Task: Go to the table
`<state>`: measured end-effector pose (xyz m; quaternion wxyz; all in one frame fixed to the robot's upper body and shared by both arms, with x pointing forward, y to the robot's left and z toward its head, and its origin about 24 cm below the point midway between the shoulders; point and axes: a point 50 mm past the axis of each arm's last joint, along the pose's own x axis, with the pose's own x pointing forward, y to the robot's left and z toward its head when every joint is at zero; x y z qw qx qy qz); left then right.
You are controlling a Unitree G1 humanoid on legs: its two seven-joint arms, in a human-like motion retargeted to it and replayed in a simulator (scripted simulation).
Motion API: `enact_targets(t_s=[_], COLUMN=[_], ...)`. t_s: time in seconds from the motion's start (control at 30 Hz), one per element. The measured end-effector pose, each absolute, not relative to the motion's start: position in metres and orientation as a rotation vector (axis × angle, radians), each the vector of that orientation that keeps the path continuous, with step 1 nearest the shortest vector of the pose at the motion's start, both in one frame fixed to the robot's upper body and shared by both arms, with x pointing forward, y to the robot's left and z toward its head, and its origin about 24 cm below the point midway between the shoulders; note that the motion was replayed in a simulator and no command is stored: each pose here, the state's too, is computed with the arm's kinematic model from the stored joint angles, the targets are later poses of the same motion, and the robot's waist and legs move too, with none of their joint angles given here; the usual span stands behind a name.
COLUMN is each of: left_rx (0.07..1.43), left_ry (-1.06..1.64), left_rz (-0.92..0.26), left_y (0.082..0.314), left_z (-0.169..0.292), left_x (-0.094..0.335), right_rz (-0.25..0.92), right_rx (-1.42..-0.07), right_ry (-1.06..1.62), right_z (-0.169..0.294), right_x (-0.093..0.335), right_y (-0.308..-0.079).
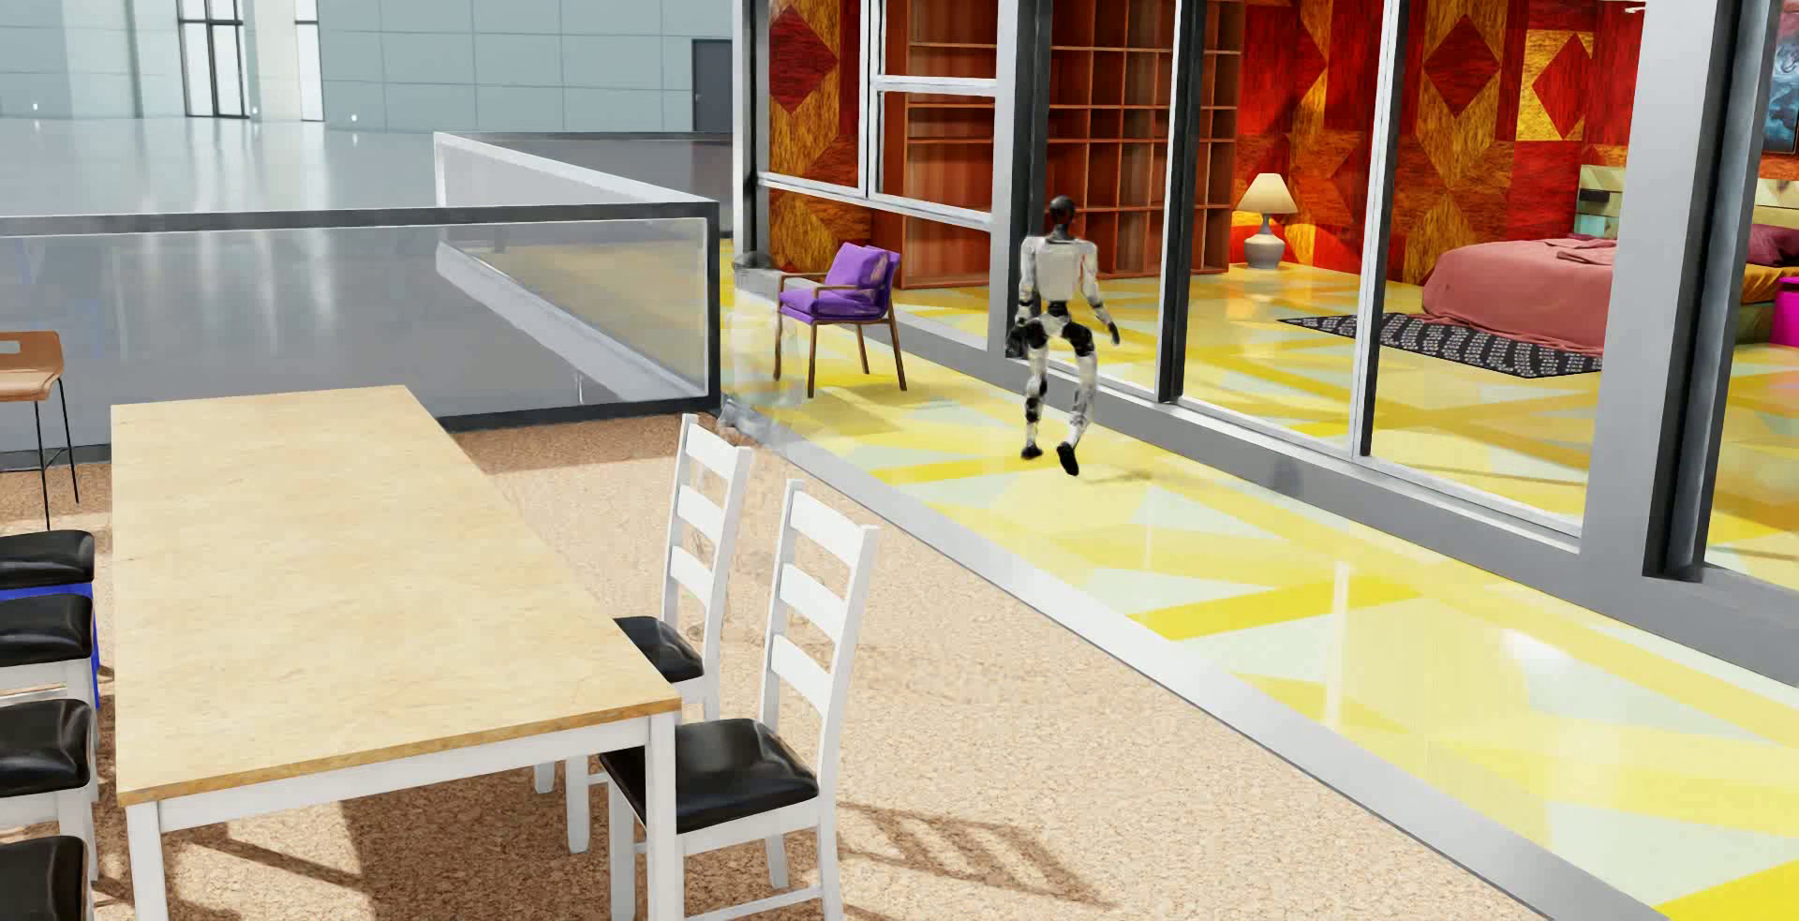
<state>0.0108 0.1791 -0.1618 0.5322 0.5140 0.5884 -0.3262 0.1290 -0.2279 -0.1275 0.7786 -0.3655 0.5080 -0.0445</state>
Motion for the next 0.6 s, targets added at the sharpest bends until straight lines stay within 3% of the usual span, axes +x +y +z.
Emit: enact_targets(t_s=[0.03,0.13,0.17,0.27,0.33,0.43,0.47,0.53,0.6], left_rx=[1.261,1.337,1.366,1.4,1.365,1.292,1.268,1.221,1.211], left_ry=[1.315,1.084,1.016,0.795,0.654,0.6,0.639,0.808,1.026], left_rz=[-0.717,-0.531,-0.474,-0.256,-0.128,0.001,0.04,0.036,-0.113], left_y=[0.18,0.19,0.193,0.201,0.207,0.227,0.236,0.245,0.242], left_z=[-0.159,-0.14,-0.129,-0.086,-0.061,-0.046,-0.05,-0.073,-0.105], left_x=[0.038,0.13,0.157,0.219,0.238,0.23,0.217,0.18,0.135], right_rz=[-0.092,0.187,0.227,0.113,0.158,0.393,0.407,0.318,0.186], right_rx=[-0.745,-0.83,-0.82,-0.61,-0.598,-0.756,-0.797,-0.811,-0.784], right_ry=[1.253,1.399,1.404,1.479,1.524,1.485,1.448,1.308,1.09], right_z=[-0.141,-0.158,-0.159,-0.157,-0.158,-0.162,-0.162,-0.155,-0.139], right_x=[0.101,0.042,0.026,-0.013,-0.027,-0.013,0.0,0.034,0.074], right_y=[-0.229,-0.218,-0.214,-0.206,-0.201,-0.196,-0.196,-0.194,-0.193])
